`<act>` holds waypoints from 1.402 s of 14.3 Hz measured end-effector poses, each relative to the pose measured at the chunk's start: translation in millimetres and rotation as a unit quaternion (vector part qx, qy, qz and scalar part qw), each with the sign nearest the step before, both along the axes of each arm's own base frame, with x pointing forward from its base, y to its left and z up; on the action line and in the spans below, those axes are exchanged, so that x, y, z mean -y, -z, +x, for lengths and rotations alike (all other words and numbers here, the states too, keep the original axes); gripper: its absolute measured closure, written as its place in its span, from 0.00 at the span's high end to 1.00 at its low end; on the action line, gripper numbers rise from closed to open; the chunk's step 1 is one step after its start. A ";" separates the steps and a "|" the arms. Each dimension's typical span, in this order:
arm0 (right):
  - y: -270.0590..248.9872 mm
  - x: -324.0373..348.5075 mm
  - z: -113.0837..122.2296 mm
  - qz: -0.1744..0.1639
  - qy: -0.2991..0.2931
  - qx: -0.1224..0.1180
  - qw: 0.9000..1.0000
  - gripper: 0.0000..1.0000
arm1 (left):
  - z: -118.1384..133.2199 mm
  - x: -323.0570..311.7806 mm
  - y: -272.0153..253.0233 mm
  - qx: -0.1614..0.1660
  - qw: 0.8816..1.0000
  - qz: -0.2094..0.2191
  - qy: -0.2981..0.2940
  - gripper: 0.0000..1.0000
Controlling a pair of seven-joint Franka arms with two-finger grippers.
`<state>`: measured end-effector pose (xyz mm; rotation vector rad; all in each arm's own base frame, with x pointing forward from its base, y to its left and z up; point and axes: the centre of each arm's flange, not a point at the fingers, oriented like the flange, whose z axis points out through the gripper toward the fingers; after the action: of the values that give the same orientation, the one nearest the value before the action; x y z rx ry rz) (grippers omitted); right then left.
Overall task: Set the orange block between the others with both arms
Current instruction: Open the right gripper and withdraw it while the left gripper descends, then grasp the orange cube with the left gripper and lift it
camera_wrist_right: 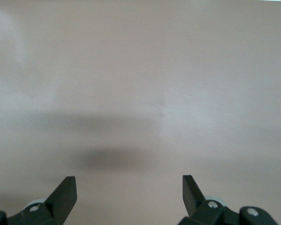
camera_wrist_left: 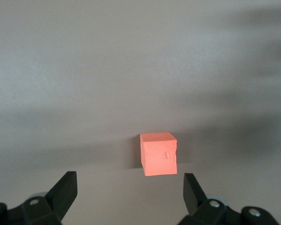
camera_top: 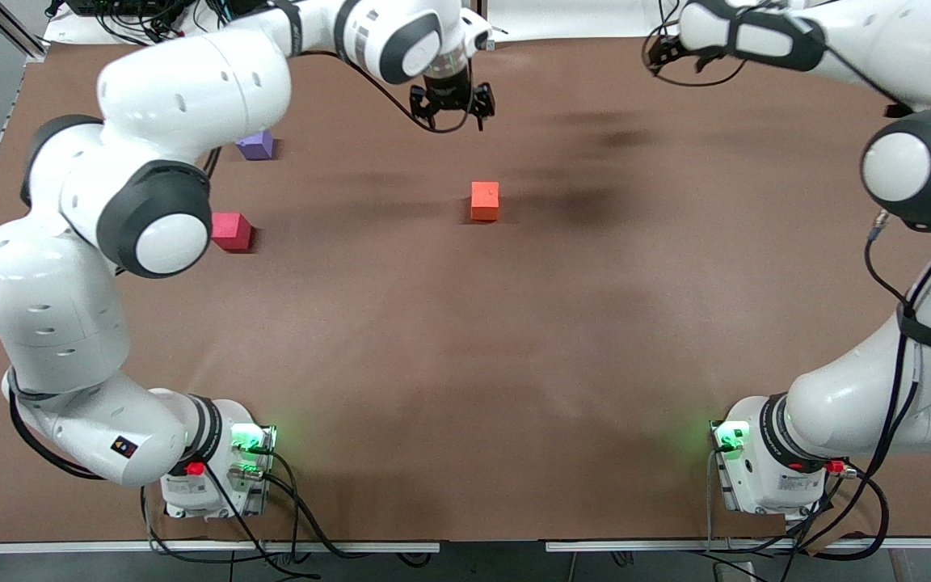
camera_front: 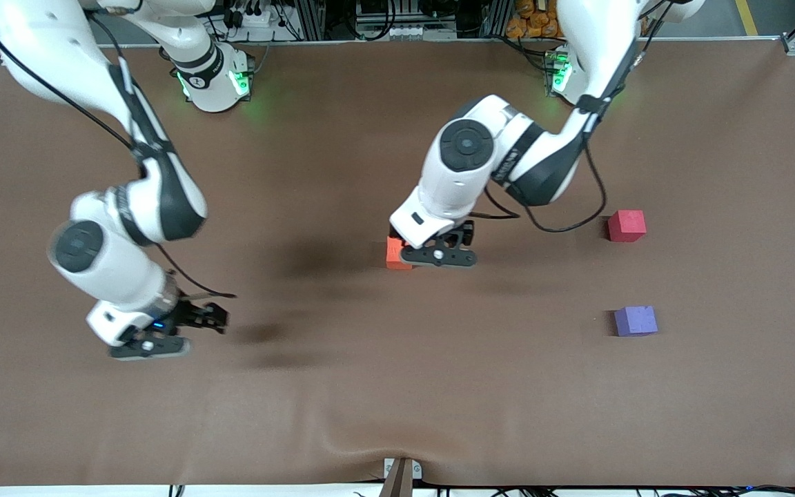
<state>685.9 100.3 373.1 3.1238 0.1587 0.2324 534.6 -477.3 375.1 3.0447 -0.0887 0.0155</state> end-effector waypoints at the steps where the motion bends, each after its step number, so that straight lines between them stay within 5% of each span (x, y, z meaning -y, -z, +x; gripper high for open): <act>1: -16.2 16.9 -4.9 -0.007 0.000 -0.007 1.000 1.00 | -6.8 9.2 9.1 0.002 1.000 0.010 0.000 1.00; 9: -95.2 113.9 -51.4 0.011 0.035 -0.087 0.996 1.00 | -39.2 44.8 74.6 -0.006 0.998 0.062 0.008 1.00; 15: -179.7 117.3 -102.0 -0.010 0.049 -0.098 0.994 1.00 | -81.5 80.4 124.2 -0.024 0.997 0.077 -0.021 1.00; 20: -205.8 129.5 -112.6 -0.010 0.061 -0.095 0.994 1.00 | -78.4 85.0 157.2 -0.018 0.997 0.057 -0.049 1.00</act>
<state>573.3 -29.2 579.0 3.1172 -0.0290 -0.0687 456.2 -562.3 217.9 3.1592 0.0642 -0.0386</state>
